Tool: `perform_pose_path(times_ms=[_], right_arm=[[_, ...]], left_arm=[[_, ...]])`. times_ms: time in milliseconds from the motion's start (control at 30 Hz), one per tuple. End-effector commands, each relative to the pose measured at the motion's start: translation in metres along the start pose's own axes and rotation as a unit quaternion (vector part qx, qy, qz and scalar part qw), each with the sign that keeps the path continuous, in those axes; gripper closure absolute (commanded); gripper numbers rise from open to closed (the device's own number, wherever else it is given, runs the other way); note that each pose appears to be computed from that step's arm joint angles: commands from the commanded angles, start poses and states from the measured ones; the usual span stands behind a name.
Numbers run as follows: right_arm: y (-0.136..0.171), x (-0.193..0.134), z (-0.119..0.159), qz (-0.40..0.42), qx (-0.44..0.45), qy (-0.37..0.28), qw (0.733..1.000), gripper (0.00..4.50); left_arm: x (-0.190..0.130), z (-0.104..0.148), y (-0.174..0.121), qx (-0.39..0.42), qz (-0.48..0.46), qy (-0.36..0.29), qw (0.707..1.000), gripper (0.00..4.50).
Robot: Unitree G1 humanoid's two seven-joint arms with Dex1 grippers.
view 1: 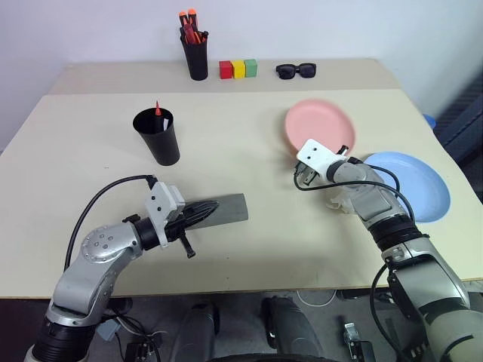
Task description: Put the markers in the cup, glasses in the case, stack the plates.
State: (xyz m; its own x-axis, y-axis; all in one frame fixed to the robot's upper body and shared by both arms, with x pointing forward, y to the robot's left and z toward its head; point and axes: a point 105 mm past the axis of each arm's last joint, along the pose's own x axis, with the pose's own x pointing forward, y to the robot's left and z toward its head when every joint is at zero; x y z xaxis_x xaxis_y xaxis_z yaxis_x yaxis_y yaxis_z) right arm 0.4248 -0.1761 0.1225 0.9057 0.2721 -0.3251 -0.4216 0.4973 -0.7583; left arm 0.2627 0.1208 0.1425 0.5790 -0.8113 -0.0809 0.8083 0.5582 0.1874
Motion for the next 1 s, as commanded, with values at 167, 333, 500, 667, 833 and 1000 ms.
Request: perform_pose_path(times_ms=[167,333,500,667,833,1000], right_arm=[[-0.046,-0.050,0.003,-0.089,-0.053,-0.018,0.994,4.49],[-0.076,-0.120,-0.024,-0.123,-0.049,0.030,0.991,4.49],[-0.057,-0.169,-0.050,-0.064,-0.039,0.089,0.993,4.49],[-0.033,-0.183,-0.068,-0.005,-0.001,0.126,0.992,3.84],[-0.029,-0.184,-0.063,0.016,-0.013,0.126,0.992,1.73],[-0.020,-0.182,-0.051,0.041,0.023,0.085,0.995,1.20]], left_arm=[[0.019,0.017,-0.015,0.003,-0.033,-0.047,0.998,4.50],[0.035,0.013,-0.023,0.001,-0.082,-0.048,0.995,4.50],[0.050,0.017,-0.023,0.007,-0.121,-0.062,0.991,4.50],[0.059,0.020,-0.023,0.014,-0.134,-0.072,0.988,4.50],[0.060,0.021,-0.023,0.016,-0.134,-0.074,0.988,4.50],[0.058,0.021,-0.025,0.018,-0.133,-0.070,0.988,4.50]])
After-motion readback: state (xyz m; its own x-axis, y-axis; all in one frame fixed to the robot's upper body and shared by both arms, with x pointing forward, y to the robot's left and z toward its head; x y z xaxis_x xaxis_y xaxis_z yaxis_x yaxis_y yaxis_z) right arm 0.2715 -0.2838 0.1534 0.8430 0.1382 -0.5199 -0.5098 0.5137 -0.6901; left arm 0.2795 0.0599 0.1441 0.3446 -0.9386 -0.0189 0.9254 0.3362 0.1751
